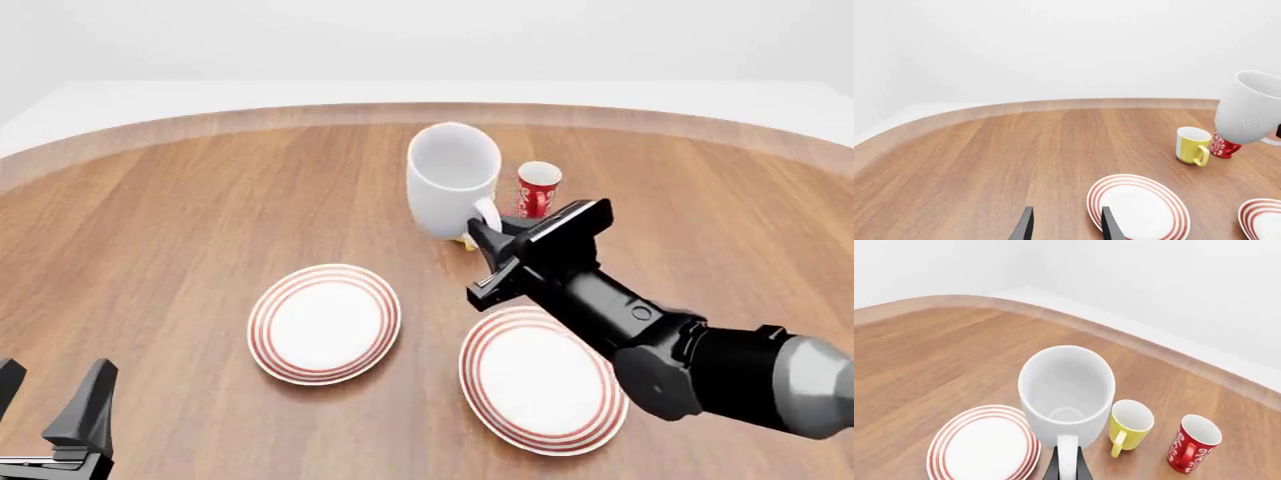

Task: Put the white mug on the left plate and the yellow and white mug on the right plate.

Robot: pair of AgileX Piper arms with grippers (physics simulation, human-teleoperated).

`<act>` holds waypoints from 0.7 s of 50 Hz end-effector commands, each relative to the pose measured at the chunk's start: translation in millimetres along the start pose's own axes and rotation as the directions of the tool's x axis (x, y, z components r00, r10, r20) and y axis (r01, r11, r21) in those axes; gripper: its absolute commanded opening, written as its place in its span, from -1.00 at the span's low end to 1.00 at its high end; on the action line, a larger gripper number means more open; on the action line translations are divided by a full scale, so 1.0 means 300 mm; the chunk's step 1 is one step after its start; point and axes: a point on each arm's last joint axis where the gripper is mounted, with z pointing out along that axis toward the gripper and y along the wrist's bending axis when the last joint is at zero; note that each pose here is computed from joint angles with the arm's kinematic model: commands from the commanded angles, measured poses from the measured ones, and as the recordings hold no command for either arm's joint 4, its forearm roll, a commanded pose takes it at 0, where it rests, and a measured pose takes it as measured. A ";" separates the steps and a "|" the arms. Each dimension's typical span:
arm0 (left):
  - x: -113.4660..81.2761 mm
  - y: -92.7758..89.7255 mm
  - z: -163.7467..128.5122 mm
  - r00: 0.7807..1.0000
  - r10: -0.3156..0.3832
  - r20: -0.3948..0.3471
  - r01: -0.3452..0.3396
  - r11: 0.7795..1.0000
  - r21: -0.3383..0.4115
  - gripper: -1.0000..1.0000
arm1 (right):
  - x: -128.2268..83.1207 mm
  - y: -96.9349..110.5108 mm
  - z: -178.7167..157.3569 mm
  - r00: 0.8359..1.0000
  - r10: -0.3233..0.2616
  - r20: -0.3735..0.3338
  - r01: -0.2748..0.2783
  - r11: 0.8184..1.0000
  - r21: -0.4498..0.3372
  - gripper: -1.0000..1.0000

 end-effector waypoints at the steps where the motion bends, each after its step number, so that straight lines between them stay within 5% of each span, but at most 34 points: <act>1: 0.000 0.000 0.000 1.000 0.000 0.000 0.000 1.000 0.000 1.00 | -0.005 0.031 0.045 1.000 0.006 -0.001 -0.006 1.000 -0.030 -1.00; 35: 0.000 0.000 0.000 1.000 0.000 0.000 0.000 1.000 0.000 1.00 | 0.026 0.115 0.163 0.999 0.028 -0.033 -0.031 0.995 -0.097 -1.00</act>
